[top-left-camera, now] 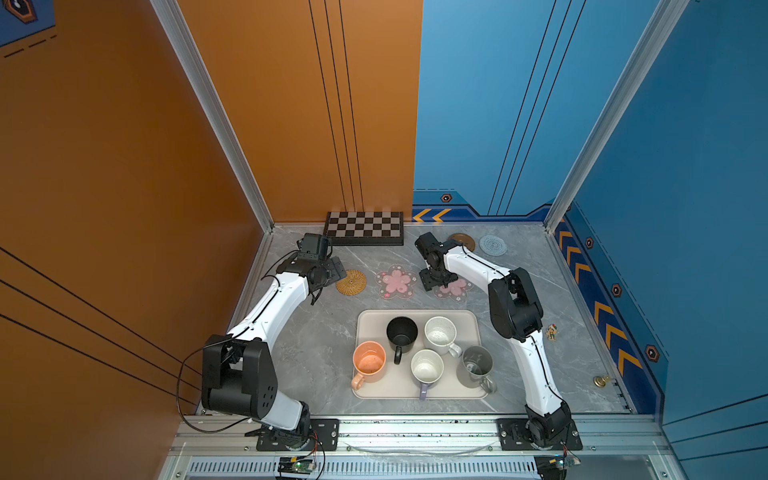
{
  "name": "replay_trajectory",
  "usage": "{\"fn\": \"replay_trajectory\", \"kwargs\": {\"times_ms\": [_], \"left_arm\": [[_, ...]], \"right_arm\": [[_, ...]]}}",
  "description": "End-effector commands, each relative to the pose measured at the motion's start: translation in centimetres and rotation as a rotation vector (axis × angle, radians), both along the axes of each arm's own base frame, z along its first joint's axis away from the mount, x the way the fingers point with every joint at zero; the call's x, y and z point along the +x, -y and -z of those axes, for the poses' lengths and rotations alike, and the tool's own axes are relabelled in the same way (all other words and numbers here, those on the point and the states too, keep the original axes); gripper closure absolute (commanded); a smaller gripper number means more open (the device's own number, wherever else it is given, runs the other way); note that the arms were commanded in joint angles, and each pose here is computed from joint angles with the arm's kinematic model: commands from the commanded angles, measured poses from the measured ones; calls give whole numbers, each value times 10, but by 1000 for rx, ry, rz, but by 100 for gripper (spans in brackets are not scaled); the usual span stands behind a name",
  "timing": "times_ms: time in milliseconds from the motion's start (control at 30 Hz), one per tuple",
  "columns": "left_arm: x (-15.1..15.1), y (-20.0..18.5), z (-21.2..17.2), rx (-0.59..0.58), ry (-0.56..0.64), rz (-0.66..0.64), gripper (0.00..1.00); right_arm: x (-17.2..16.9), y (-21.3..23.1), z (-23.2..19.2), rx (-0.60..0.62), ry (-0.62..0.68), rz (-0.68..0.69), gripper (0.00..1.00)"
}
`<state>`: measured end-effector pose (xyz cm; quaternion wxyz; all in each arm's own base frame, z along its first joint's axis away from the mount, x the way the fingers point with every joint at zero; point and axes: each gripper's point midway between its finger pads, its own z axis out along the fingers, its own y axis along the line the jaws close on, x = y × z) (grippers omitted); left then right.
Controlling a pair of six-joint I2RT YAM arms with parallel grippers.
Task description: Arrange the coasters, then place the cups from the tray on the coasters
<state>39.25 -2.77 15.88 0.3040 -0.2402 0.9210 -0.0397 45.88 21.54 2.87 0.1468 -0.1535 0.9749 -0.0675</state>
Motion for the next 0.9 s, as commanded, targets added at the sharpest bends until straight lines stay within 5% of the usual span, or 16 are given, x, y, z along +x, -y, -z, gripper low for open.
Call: {"fn": "replay_trajectory", "kwargs": {"times_ms": [0,867], "left_arm": [[6,2,-4,-14,8,11,2],[4,10,-10,-62,20,22,2]], "right_arm": [[-14,17,11,-39,-52,46,28],[-24,45,24,55,-91,155,31]]}}
